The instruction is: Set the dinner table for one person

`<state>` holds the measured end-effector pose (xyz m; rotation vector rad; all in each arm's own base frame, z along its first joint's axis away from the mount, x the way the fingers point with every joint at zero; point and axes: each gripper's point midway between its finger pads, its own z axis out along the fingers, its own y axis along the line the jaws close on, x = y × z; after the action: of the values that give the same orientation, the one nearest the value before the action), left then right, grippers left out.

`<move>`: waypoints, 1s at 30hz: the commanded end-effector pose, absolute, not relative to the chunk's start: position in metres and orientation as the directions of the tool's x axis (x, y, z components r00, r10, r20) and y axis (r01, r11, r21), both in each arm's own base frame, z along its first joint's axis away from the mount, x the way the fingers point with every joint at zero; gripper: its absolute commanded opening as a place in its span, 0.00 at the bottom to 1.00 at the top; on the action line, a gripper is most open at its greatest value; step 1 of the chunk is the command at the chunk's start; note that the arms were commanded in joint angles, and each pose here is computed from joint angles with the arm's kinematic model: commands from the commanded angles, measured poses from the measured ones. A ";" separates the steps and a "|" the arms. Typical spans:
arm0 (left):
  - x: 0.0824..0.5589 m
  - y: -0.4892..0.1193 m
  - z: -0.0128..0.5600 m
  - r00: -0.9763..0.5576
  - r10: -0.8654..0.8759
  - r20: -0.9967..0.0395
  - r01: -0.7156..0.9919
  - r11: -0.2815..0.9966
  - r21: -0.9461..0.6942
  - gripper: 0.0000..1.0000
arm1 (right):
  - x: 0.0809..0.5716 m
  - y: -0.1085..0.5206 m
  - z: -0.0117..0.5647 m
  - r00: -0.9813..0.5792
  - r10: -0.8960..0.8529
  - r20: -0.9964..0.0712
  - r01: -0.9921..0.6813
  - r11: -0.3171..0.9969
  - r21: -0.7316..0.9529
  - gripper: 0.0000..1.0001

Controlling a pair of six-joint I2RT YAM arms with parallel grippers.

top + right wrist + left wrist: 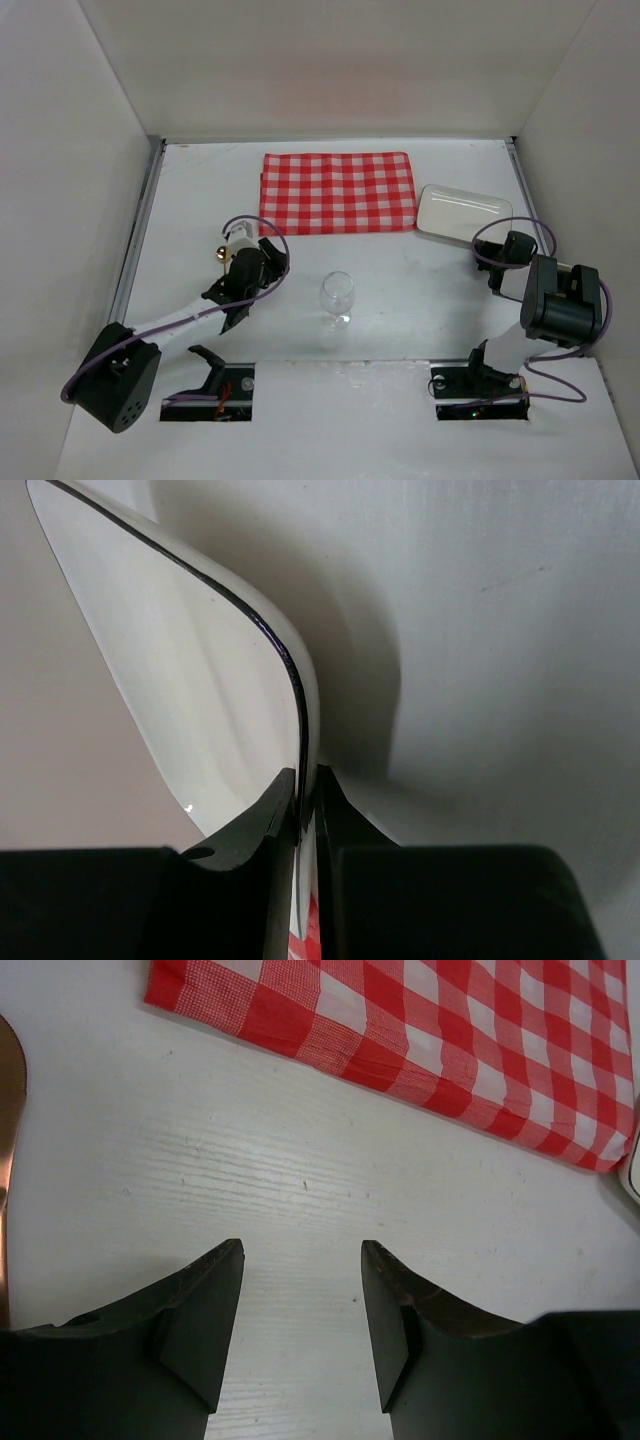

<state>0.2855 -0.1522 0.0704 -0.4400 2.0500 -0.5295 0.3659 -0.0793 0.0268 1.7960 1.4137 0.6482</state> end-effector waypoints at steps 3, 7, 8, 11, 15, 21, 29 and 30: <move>0.290 -0.152 0.083 -0.454 -0.533 -0.714 -0.082 0.823 -0.562 0.48 | 0.355 -0.077 0.018 0.220 0.968 -0.120 0.628 -0.046 0.777 0.00; 0.290 -0.152 0.083 -0.454 -0.533 -0.714 -0.080 0.823 -0.563 0.48 | 0.351 -0.080 0.167 0.239 0.943 -0.232 0.368 0.133 0.920 0.00; 0.290 -0.152 0.083 -0.454 -0.533 -0.714 -0.080 0.823 -0.563 0.48 | 0.352 -0.079 0.171 0.235 0.943 -0.234 0.361 0.139 0.922 0.00; 0.290 -0.153 0.084 -0.453 -0.532 -0.716 -0.077 0.823 -0.563 0.48 | 0.353 -0.078 0.177 0.233 0.943 -0.237 0.354 0.144 0.924 0.00; 0.290 -0.151 0.082 -0.454 -0.532 -0.714 -0.082 0.823 -0.562 0.48 | 0.354 -0.078 0.180 0.235 0.943 -0.236 0.353 0.144 0.925 0.00; 0.291 -0.151 0.081 -0.456 -0.530 -0.715 -0.085 0.825 -0.558 0.48 | 0.353 -0.072 0.192 0.225 0.949 -0.223 0.314 0.146 0.938 0.00; 0.291 -0.150 0.083 -0.448 -0.534 -0.717 -0.083 0.823 -0.561 0.48 | 0.349 -0.053 0.243 0.200 0.965 -0.170 0.174 0.136 0.975 0.00; 0.291 -0.149 0.083 -0.446 -0.535 -0.717 -0.084 0.823 -0.562 0.48 | 0.347 -0.052 0.249 0.200 0.966 -0.165 0.158 0.135 0.978 0.00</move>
<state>0.2870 -0.1500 0.0732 -0.4480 2.0367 -0.5323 0.3164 -0.0570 0.1153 1.5735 1.5208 0.5900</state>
